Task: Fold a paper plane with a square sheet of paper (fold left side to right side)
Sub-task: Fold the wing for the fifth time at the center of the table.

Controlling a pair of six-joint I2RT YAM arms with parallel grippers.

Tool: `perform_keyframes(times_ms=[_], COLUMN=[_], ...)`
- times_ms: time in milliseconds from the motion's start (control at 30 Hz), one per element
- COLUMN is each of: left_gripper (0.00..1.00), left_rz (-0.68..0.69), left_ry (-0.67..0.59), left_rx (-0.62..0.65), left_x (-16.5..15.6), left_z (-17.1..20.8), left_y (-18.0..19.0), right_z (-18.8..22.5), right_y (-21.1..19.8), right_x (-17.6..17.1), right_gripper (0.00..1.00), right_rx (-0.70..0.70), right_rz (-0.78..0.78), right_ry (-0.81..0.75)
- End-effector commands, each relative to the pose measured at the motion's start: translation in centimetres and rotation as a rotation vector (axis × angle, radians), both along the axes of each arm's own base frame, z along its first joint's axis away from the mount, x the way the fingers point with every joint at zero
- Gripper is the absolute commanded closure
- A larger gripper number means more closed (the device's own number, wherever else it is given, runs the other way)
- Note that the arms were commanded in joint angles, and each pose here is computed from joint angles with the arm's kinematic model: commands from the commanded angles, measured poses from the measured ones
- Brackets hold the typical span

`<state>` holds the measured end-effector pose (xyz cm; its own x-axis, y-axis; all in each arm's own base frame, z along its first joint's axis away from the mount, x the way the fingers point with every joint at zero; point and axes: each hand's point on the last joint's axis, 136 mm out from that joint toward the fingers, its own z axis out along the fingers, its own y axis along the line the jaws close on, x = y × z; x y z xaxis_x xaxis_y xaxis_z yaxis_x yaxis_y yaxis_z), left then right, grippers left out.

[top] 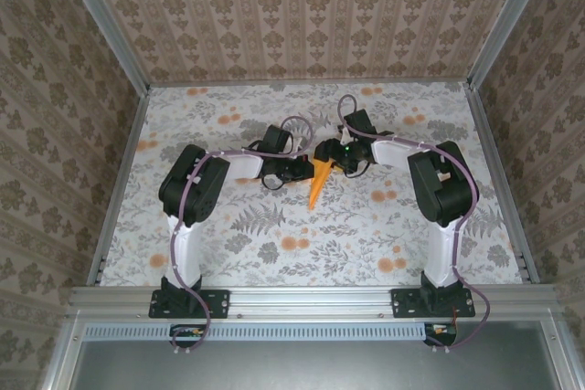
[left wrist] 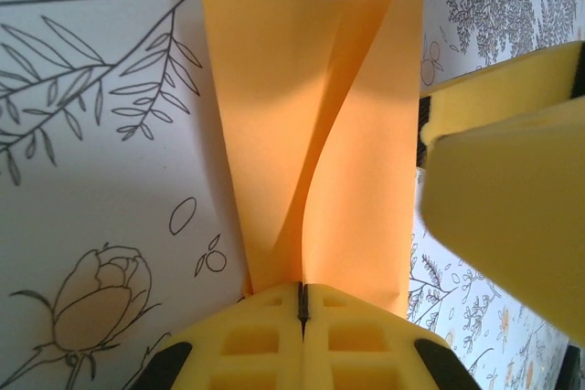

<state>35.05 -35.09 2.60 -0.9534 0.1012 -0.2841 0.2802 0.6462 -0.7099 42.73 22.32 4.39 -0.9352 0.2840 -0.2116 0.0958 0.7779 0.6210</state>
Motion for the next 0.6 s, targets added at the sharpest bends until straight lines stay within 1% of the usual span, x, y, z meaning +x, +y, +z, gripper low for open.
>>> perform_keyframes(times_ms=[0,67,133,167,200,300,367,400,567], left_gripper=[1.0,1.0,1.0,1.0,1.0,1.0,1.0,1.0,1.0], left_rz=[0.004,0.003,0.005,0.003,0.003,0.003,0.004,0.004,0.01], left_ry=[0.023,0.023,0.023,0.025,0.024,0.024,0.022,0.023,0.023], left_rx=[0.063,0.064,0.064,0.065,0.064,0.067,0.071,0.074,0.085], left_x=[0.0,0.0,0.1,0.0,0.0,0.0,0.1,0.1,0.1], left_z=[-2.0,-2.0,-2.0,-2.1,-2.0,-2.1,-2.1,-2.1,-2.2], left_y=[0.9,0.9,0.9,0.9,0.9,0.9,1.0,1.0,1.2], right_z=[3.0,3.8,3.8,3.7,3.4,2.4,1.8,1.5,0.6], right_y=[-0.9,-1.5,-2.0,-2.2,-2.1,-1.5,-0.8,-0.5,0.7], right_x=[0.0,-0.2,-0.6,-0.9,-1.2,-1.7,-1.8,-1.8,-1.4], right_gripper=[0.3,0.3,0.33,0.39,0.46,0.74,0.88,0.91,0.96], right_rx=[0.004,-0.004,-0.019,-0.027,-0.026,0.006,0.029,0.031,0.023], right_rz=[-0.009,-0.018,-0.028,-0.028,-0.023,-0.008,0.008,0.014,0.041], right_ry=[-0.062,-0.074,-0.07,-0.064,-0.056,-0.025,-0.009,-0.004,0.003])
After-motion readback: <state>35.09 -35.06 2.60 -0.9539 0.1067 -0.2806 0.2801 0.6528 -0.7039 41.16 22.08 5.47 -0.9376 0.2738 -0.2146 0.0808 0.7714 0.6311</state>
